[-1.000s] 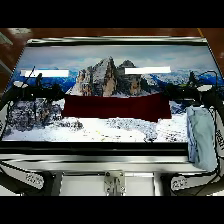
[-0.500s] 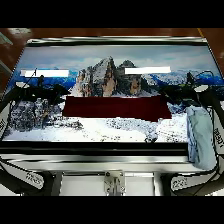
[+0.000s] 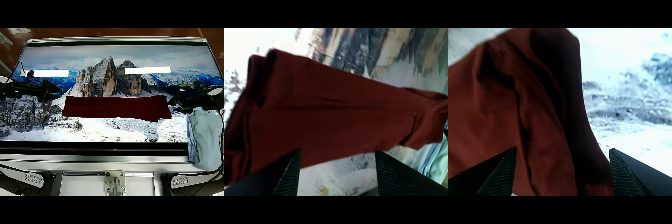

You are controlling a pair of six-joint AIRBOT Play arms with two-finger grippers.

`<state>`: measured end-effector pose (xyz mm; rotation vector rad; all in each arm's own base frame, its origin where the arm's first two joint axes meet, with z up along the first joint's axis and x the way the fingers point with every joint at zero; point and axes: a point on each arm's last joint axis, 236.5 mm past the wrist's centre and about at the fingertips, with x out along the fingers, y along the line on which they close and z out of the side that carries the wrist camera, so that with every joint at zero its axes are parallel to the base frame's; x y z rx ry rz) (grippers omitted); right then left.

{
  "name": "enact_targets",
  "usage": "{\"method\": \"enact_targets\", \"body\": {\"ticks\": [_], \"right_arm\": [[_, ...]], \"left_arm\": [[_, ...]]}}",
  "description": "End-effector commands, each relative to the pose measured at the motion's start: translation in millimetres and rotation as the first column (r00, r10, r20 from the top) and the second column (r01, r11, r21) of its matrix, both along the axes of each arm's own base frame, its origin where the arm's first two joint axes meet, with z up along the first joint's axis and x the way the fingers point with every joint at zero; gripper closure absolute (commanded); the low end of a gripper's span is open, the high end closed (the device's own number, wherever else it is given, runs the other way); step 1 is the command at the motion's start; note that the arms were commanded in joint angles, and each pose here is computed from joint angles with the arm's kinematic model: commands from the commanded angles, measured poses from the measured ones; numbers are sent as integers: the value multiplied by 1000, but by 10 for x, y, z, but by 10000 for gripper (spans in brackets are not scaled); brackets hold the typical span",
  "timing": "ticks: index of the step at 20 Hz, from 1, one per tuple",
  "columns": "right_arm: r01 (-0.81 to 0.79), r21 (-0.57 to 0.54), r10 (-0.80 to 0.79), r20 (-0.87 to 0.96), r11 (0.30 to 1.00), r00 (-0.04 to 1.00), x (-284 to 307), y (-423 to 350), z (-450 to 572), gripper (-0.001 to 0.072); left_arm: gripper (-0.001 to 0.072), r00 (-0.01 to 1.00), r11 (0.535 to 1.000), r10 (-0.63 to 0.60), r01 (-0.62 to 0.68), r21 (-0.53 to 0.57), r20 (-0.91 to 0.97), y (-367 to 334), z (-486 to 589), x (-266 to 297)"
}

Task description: Fold the shirts.

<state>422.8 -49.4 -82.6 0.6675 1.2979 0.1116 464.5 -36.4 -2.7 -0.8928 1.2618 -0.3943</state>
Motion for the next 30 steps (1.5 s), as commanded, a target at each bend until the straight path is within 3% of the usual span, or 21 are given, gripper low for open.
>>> {"method": "enact_targets", "body": {"ticks": [1, 4, 8, 9, 11, 12, 13, 14, 15, 20, 23, 30], "right_arm": [[-34, 64, 37, -55, 997, 998, -68, 187, -180, 41], [-49, 98, 57, -90, 994, 994, -69, 367, -374, 41], [8, 157, 0, -52, 988, 999, 140, 538, -444, 42], [10, 156, -5, -34, 988, 999, 186, 548, -437, 121], [5, 164, -3, -15, 986, 1000, 221, 579, -394, 571], [-17, 168, 18, -4, 986, 1000, 205, 602, -332, 642], [-60, 164, 57, 24, 985, 998, 184, 622, -225, 643], [-103, 159, 95, 54, 982, 994, 162, 653, -89, 644], [-131, 160, 119, 78, 978, 990, 133, 688, 94, 644], [-198, 106, 170, 225, 975, 959, -43, 799, 1140, 644], [-195, 53, 173, 283, 979, 943, -265, 840, 1686, 644], [-146, 8, 134, 348, 989, 928, -716, 945, 2384, 644]], "left_arm": [[194, 996, 996, -91, 91, -12, 12, -193, 216, -170], [194, 988, 989, -146, 147, -5, 44, -459, 345, -205], [194, 966, 969, -225, 236, -76, 131, -990, 582, -213], [194, 960, 966, -229, 245, -82, 163, -1113, 622, -175], [194, 954, 974, -205, 222, -54, 217, -1316, 626, -25], [226, 951, 977, -194, 210, -42, 240, -1440, 621, 42], [369, 947, 977, -196, 211, -31, 256, -1579, 606, 70], [580, 940, 974, -211, 225, -21, 268, -1764, 582, 60], [665, 933, 968, -236, 250, -15, 273, -1978, 543, 19], [665, 894, 927, -369, 375, 24, 254, -3134, 34, -368], [665, 885, 927, -372, 372, 54, 279, -3685, -228, -523], [668, 946, 930, -303, 319, -181, 115, -4573, -549, -1094]]}}
